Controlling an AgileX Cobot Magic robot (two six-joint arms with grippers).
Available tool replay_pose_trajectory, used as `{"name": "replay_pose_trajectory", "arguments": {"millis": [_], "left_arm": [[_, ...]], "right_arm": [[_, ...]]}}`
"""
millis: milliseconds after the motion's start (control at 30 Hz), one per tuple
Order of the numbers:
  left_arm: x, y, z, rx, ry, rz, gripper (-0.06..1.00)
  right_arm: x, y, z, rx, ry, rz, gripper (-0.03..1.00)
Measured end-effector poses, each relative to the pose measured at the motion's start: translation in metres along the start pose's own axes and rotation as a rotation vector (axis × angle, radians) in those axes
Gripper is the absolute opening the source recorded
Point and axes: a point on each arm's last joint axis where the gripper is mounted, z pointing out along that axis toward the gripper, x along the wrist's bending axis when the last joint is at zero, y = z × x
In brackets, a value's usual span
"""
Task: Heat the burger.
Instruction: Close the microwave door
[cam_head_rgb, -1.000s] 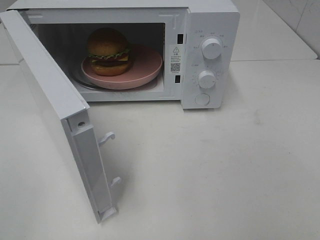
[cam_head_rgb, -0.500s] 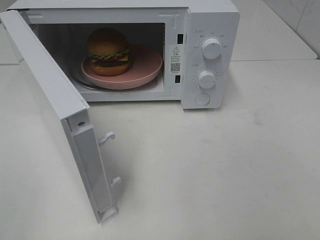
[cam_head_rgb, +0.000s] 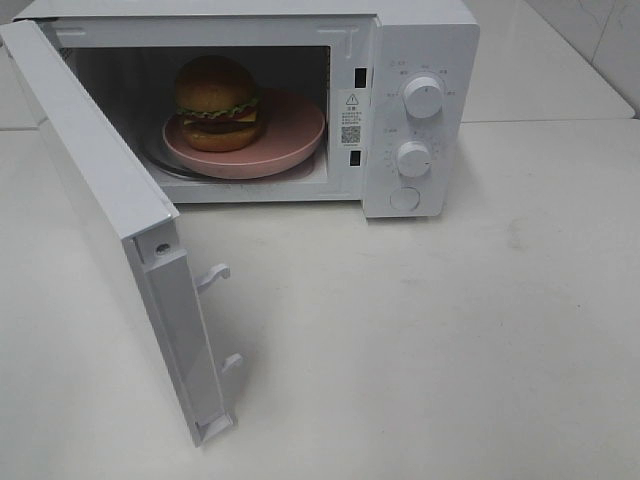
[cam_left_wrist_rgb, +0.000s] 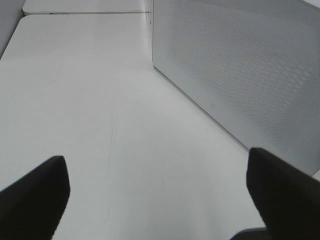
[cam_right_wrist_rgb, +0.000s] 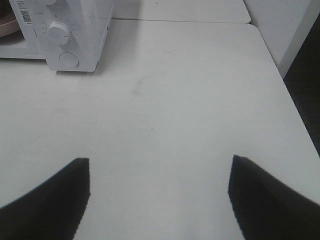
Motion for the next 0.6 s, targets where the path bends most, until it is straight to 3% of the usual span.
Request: {"name": "replay_pose_trajectory", "arguments": {"millis": [67, 133, 233, 333, 400, 433, 467, 500, 533, 567, 600], "left_arm": [[0.0, 0.001, -0.001, -0.007, 0.0, 0.0, 0.86], [0.0, 0.013, -0.002, -0.057, 0.002, 0.0, 0.77], [0.0, 0.016, 0.0, -0.062, 0.002, -0.001, 0.74], [0.001, 0.024, 0.008, -0.062, 0.004, -0.003, 0.64], [0.002, 0.035, 0.019, -0.067, 0.007, -0.005, 0.47], [0.002, 0.035, 0.019, -0.067, 0.007, -0.005, 0.47], [0.002, 0.038, 0.022, -0.066, 0.008, -0.006, 0.4], [0.002, 0.043, 0.029, -0.058, 0.009, -0.008, 0.26], [0.002, 0.043, 0.029, -0.058, 0.009, -0.008, 0.26], [0.003, 0.045, 0.033, -0.048, 0.01, -0.009, 0.2], [0.003, 0.049, 0.04, -0.032, 0.011, -0.011, 0.07]], "right_arm": [[0.0, 0.0, 0.0, 0.0, 0.0, 0.0, 0.75], [0.0, 0.0, 0.0, 0.0, 0.0, 0.0, 0.75], [0.0, 0.0, 0.0, 0.0, 0.0, 0.0, 0.75], [0.0, 0.0, 0.0, 0.0, 0.0, 0.0, 0.75], [0.0, 0.0, 0.0, 0.0, 0.0, 0.0, 0.75], [0.0, 0.0, 0.0, 0.0, 0.0, 0.0, 0.75], [0.0, 0.0, 0.0, 0.0, 0.0, 0.0, 0.75], [0.0, 0.0, 0.0, 0.0, 0.0, 0.0, 0.75], [0.0, 0.0, 0.0, 0.0, 0.0, 0.0, 0.75], [0.0, 0.0, 0.0, 0.0, 0.0, 0.0, 0.75], [0.0, 0.0, 0.0, 0.0, 0.0, 0.0, 0.75]]}}
